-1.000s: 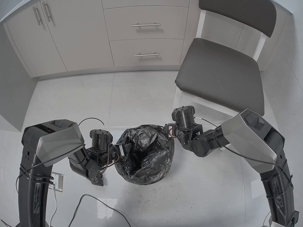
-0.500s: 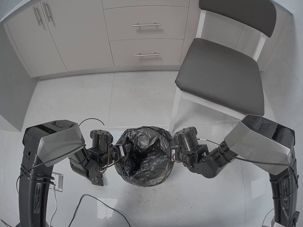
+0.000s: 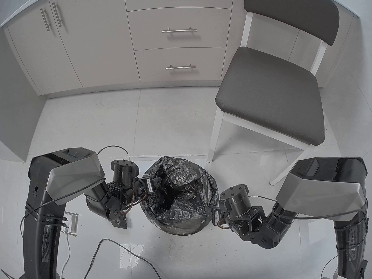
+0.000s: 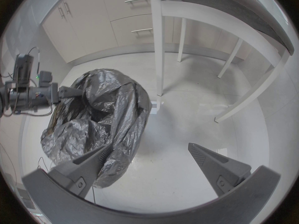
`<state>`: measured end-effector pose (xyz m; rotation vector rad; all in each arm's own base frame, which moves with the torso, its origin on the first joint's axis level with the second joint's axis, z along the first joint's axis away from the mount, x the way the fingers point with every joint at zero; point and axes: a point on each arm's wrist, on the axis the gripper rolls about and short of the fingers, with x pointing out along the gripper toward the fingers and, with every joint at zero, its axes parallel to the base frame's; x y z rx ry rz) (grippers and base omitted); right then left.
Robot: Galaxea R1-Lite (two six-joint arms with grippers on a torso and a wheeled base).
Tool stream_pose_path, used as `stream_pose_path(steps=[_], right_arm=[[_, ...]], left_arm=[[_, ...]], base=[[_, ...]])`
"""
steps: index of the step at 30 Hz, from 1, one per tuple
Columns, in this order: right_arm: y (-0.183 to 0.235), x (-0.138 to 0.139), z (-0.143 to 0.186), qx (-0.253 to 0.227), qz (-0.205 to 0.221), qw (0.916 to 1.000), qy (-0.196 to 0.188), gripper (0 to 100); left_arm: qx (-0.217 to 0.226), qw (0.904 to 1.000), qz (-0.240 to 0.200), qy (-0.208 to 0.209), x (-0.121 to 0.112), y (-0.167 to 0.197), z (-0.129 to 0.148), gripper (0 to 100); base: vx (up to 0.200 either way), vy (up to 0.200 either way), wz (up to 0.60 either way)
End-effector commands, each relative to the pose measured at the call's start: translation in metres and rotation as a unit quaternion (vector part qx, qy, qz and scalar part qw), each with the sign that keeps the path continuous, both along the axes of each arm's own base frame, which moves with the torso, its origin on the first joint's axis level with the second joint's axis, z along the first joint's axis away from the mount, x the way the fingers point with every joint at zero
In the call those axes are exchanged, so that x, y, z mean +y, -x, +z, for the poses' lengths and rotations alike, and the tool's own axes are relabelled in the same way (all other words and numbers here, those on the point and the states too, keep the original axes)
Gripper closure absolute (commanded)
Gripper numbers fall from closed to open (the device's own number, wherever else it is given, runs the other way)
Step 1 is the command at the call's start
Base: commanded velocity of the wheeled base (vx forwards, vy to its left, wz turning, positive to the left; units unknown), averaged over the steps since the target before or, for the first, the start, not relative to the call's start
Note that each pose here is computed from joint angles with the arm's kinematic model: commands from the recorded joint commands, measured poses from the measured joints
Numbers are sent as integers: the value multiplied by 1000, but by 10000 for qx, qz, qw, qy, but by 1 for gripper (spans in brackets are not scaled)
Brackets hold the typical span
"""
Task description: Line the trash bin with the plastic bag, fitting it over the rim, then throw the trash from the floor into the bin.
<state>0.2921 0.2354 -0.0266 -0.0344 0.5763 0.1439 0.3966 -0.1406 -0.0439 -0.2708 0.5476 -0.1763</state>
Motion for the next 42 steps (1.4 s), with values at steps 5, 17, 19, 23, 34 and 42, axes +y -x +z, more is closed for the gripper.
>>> stream_pose_path(steps=[5,17,19,23,34,42], right_arm=[[16,-1,-14,279,194,9994,115,0],[28,-18,-19,336,152,9991,190,0],[31,-20,-21,307,152,9993,165,0],[33,-19,-16,170,200,9996,64,0],[61,18,51,-423,891,9939,-486,0],[61,51,58,-656,1183,9880,-744,0]], left_arm=[[-16,10000,64,-14,1,-1,0,0],[0,9999,124,-10,4,-2,-2,0],[-2,9999,145,-17,5,-3,-2,0],[6,9999,146,-16,6,-3,-1,0],[-58,9999,134,10,3,-4,3,0],[-58,9999,126,10,3,-4,3,0]], base=[[0,0,0],[0,0,0],[0,0,0],[0,0,0],[0,0,0],[0,0,0]])
